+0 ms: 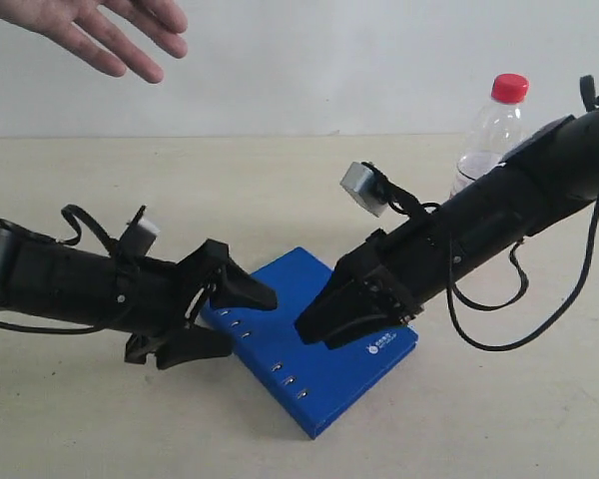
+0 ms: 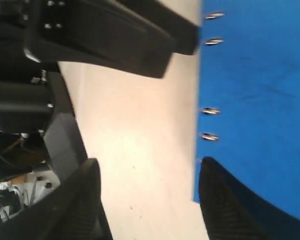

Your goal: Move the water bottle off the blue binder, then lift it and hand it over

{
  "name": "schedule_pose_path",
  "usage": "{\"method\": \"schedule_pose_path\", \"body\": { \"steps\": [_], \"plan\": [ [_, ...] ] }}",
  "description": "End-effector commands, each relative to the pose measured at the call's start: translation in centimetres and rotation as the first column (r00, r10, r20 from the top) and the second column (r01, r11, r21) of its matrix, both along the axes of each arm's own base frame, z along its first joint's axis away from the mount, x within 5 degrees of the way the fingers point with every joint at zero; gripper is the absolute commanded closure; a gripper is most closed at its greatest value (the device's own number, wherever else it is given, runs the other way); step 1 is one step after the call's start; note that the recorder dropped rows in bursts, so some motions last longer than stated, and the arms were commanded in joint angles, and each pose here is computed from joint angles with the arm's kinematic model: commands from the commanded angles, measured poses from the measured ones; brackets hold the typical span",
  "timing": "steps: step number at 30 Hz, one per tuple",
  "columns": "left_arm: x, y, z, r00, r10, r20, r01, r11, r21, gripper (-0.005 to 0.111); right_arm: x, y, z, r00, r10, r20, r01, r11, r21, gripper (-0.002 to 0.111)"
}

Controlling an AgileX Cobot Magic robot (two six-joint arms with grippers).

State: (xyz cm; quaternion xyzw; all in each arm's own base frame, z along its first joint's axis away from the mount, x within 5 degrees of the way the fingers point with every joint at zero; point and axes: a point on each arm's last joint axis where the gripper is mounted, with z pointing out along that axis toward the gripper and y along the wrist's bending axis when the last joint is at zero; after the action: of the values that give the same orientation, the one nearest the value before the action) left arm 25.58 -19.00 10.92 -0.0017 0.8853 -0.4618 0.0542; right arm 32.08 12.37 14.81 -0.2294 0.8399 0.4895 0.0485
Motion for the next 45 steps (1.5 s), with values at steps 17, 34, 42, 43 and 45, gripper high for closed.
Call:
{"method": "schedule_pose_path", "body": {
  "steps": [17, 34, 42, 43, 45],
  "plan": [
    [1.4, -0.1, -0.6, 0.997, 0.075, -0.017, -0.073, 0.994, 0.082, 0.029, 3.9, -2.7, -1.0, 0.959, -0.116, 0.257, 0.216, 0.887, -0.408, 0.056],
    [1.3, -0.1, -0.6, 0.998, 0.064, -0.019, -0.062, 0.995, 0.079, 0.029, 3.7, -2.8, -5.6, 0.982, -0.154, 0.105, 0.185, 0.868, -0.461, 0.056],
    [1.1, -0.1, -0.7, 0.999, 0.033, -0.012, -0.032, 0.995, 0.093, 0.029, 1.6, -0.3, -5.0, 0.996, 0.065, -0.058, -0.070, 0.993, -0.090, 0.056],
    [1.1, -0.1, -0.7, 1.000, 0.022, -0.012, -0.021, 0.996, 0.091, 0.029, 1.5, 0.0, -4.4, 0.996, 0.077, -0.055, -0.078, 0.997, -0.025, 0.056],
    [1.0, -0.1, -0.6, 1.000, 0.003, -0.006, -0.003, 0.997, 0.082, 0.029, 1.8, 0.4, -4.1, 0.998, 0.046, -0.042, -0.045, 0.999, 0.012, 0.056]
  ]
}}
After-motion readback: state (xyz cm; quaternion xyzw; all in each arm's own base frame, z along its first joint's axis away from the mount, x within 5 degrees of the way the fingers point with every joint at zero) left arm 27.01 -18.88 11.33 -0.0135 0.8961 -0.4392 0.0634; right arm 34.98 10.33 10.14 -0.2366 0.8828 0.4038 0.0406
